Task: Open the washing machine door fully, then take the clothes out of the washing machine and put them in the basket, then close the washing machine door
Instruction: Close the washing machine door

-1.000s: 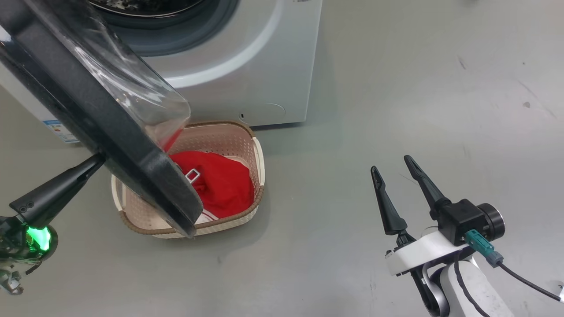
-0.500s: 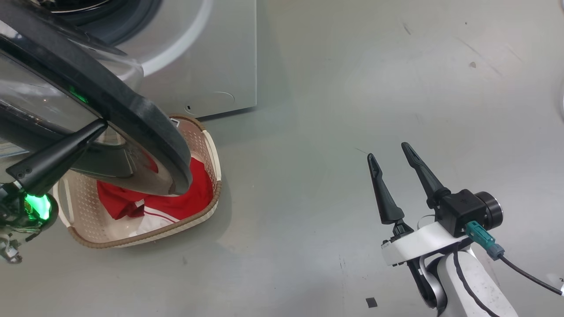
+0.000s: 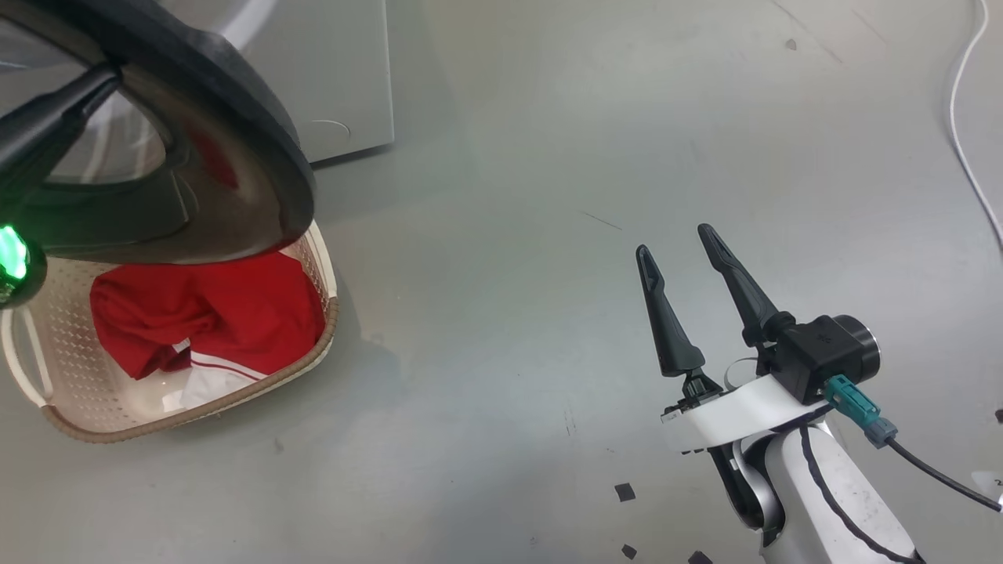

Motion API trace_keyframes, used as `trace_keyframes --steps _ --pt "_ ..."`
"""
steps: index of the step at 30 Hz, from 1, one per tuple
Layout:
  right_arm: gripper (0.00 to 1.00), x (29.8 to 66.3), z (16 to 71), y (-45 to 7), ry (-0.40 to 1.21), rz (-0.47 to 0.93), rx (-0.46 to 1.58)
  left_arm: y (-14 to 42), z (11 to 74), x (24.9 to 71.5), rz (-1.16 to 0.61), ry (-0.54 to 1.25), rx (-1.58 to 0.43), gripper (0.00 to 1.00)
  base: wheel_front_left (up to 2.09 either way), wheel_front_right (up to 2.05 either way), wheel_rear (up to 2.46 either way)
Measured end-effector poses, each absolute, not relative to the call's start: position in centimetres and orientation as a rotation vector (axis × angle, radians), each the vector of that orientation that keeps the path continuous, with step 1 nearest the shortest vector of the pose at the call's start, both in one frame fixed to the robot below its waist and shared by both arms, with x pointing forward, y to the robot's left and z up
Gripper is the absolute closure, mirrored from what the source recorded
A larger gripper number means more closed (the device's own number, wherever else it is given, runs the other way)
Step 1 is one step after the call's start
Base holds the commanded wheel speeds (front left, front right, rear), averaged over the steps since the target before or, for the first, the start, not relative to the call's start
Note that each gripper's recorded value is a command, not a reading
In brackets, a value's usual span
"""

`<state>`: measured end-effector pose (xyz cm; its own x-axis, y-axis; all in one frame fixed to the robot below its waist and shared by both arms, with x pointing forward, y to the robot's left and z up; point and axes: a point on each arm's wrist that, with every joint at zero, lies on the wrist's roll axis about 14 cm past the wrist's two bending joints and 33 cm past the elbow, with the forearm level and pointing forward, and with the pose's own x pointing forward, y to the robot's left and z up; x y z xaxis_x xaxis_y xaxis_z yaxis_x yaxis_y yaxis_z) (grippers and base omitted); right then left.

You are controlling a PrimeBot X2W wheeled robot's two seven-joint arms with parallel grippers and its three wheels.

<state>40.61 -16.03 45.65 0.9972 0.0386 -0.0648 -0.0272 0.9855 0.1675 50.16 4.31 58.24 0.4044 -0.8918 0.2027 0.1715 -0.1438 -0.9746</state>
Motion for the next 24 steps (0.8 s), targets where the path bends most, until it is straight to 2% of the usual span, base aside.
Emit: trace_keyframes --steps 16,24 --pt "0.0 41.4 44.8 -17.8 0.09 -0.028 0.164 1.1 56.2 56.9 -1.021 0.695 -1.448 1.0 0.0 0.0 0.0" --pt "0.0 41.2 44.4 -18.5 0.106 -0.066 0.157 0.5 56.3 59.9 -0.961 0.635 -1.452 1.0 0.0 0.0 0.0"
